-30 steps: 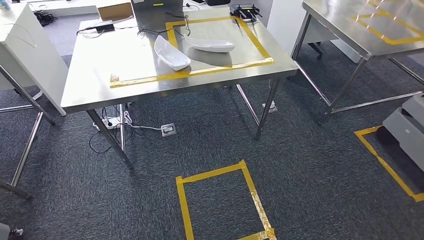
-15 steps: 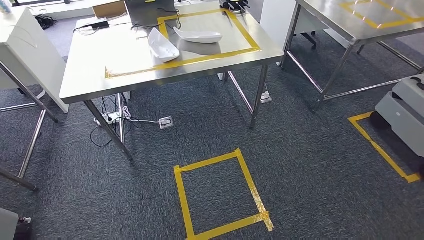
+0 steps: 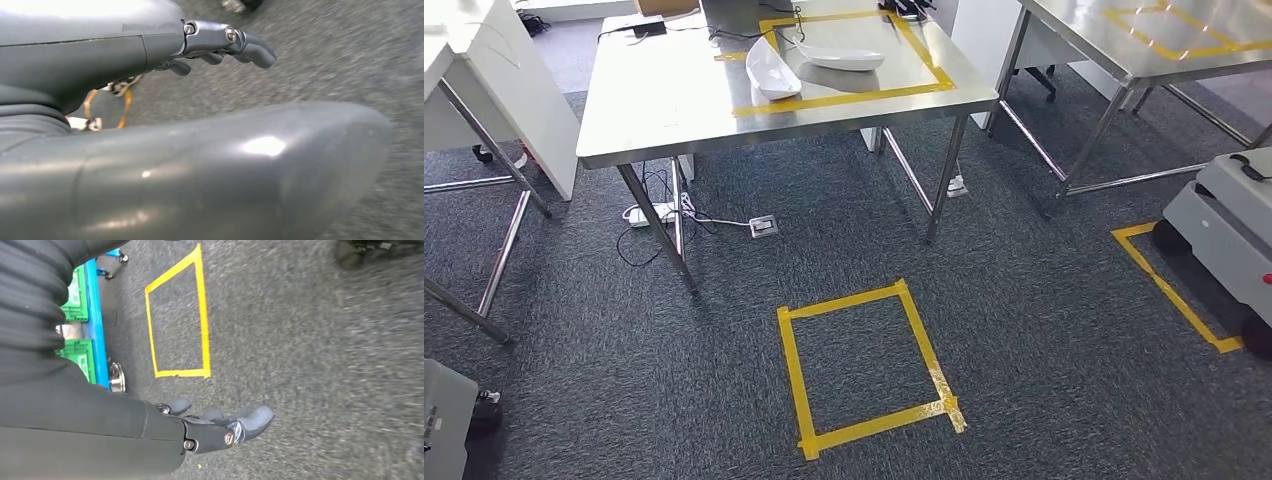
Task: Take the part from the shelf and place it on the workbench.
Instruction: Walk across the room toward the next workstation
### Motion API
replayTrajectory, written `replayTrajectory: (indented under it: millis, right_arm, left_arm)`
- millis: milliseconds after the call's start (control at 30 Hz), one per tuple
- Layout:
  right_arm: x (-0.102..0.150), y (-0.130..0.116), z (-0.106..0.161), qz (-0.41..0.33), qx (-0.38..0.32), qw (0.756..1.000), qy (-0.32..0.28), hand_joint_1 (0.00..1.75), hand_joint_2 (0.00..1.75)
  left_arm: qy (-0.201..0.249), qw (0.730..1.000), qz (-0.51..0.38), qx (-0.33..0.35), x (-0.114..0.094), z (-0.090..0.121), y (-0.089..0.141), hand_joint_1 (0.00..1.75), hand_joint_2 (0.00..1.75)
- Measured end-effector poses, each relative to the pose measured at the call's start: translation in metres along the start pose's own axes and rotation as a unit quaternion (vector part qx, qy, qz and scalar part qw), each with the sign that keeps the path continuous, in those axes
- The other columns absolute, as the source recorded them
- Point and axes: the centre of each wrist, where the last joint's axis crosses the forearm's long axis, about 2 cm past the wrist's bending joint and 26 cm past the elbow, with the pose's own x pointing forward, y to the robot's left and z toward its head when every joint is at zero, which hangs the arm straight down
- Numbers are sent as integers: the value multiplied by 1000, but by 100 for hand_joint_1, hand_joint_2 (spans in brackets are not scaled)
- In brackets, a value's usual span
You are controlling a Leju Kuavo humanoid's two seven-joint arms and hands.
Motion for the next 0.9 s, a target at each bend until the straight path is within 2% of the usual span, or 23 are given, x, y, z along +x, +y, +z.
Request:
replayTrajectory:
  millis: [133, 300, 433, 600, 800, 900]
  right_arm:
    - [0, 0, 0, 1, 4, 1000, -10, 0, 175]
    - [0, 0, 0, -20, -8, 1000, -7, 0, 175]
    - [-1, 1, 0, 5, 1, 1000, 7, 0, 175]
    - [-2, 1, 0, -9, -20, 1000, 14, 0, 175]
    - [-1, 3, 1, 2, -12, 1000, -22, 0, 175]
    - [-1, 4, 1, -8, -16, 999, -33, 0, 175]
  left_arm:
    - [12, 1000, 6, 0, -4, 1, -3, 0, 0]
    - [1, 1000, -24, -8, -9, 2, -8, 0, 0]
    - [7, 1000, -26, -4, -17, 1, -7, 0, 0]
    - [13, 1000, -16, 14, -25, -1, 0, 0, 0]
    - [-3, 1000, 8, 18, -25, -1, 1, 0, 0]
    - [-12, 1000, 16, -3, -24, 0, -4, 0, 0]
